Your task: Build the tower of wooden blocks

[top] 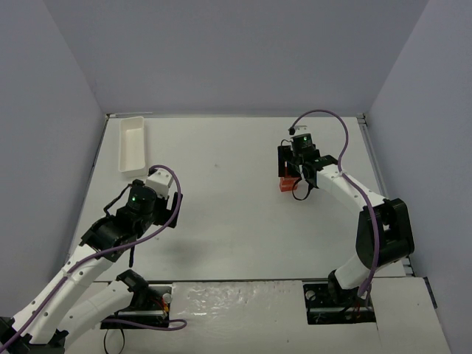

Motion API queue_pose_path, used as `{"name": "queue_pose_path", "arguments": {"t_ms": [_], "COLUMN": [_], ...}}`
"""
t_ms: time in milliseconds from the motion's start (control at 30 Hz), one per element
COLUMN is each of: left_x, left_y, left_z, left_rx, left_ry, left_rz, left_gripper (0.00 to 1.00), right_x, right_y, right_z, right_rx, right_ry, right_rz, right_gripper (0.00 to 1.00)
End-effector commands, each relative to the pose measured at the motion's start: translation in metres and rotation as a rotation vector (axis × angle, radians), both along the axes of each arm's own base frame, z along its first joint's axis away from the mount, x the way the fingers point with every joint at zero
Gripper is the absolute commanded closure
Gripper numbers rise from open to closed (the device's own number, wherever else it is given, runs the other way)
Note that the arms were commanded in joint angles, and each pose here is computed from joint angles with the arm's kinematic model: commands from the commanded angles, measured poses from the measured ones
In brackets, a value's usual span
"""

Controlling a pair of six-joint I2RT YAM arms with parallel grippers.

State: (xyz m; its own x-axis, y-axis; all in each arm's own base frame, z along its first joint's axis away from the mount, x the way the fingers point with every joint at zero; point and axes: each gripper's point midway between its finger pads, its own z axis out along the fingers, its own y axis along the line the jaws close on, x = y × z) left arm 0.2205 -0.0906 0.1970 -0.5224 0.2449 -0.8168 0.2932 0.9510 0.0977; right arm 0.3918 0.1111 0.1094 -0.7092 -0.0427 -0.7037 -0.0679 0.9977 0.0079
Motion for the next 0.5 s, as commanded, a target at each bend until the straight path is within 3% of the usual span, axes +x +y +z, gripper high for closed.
{"name": "queue_pose_path", "arguments": {"t_ms": [0, 467], "left_x": [0.0101, 0.0105], "left_y": [-0.0055, -0.0060], "left_z": [0.0220, 0.0208], "left_rx": [-0.040, -0.036], "left_ry": [-0.068, -0.063], "left_rz": [-0.003, -0.005], "left_gripper": [0.21, 0.21], "right_x": [0.0099, 0.0097], "right_y": [0.0021, 0.0029], "right_z": [0.0062, 0.0106], "right_rx": [0.004, 0.001], "right_ry": [-0.038, -0.048], "right_rz": [0.020, 0.038], "right_gripper": [0.32, 0.31]}}
